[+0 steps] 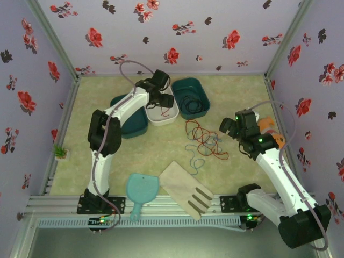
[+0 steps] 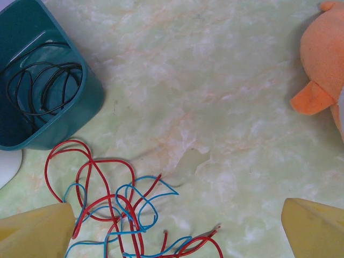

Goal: Untangle the cables

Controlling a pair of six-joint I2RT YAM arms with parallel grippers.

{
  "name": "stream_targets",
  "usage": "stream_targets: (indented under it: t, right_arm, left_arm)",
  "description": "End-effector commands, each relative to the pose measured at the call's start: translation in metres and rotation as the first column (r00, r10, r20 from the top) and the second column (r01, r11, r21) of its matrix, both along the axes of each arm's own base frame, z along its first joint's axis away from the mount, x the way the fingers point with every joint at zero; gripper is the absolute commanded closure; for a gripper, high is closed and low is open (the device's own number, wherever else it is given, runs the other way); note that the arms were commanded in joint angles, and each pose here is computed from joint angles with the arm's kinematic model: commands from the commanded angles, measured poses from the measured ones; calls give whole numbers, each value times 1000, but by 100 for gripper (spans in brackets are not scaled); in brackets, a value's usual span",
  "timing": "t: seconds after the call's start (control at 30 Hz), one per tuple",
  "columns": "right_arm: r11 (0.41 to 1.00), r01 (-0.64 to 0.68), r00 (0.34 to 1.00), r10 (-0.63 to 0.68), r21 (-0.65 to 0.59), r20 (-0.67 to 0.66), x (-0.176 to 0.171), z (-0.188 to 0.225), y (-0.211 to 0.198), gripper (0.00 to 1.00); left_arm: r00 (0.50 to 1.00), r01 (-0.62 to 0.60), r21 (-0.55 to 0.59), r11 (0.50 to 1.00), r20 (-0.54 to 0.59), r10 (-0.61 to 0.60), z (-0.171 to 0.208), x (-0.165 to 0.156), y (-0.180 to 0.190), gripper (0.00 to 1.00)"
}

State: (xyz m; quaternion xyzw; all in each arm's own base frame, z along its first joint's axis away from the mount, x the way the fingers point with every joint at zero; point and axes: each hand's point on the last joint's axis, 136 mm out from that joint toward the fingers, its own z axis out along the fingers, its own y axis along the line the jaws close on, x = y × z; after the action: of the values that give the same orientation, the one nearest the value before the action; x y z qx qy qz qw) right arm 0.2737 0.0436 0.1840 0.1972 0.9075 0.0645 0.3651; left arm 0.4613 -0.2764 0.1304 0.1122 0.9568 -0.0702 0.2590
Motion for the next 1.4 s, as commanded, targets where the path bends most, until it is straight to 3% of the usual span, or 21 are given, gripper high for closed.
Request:
stream_targets:
  t: [0.0,0.17,0.43,0.57,0.73,0.93,1.13,1.37]
  right_arm:
    - [1000,-5,1000,5,4,16,2,9,0,1]
    - [1000,-6,1000,6,2,12,2,8,0,1]
    - [1000,1,1000,-1,-4,-19,-4,1,-2,1]
    - [999,13,998,-15,-35,-65,-12,-6,-8,1]
    - [998,7,986,-18,-69,-167,-22,-24,-11,1]
    - [995,-77,976,88,60,-201,-24,-38,17,17]
    - [980,-144,954,175,138,-243,-34,-54,43,35]
    - [974,-189,924,220,124,-314,-45,-76,57,44]
  left_arm:
    - [1000,-8,-8,1000,15,8,28,-19,3,17]
    - [999,-16,-18,1000,45,17,49,-29,8,17]
    - [998,-49,95,994,53,44,43,-33,27,31]
    - [998,-51,116,992,51,45,36,-37,28,29]
    - [997,-26,99,995,75,19,36,-42,18,19]
    - [993,-3,58,998,121,-4,48,-50,7,0]
    - [980,9,-15,1000,197,-6,68,-63,2,0]
    - [954,10,-141,990,298,32,95,-74,7,0]
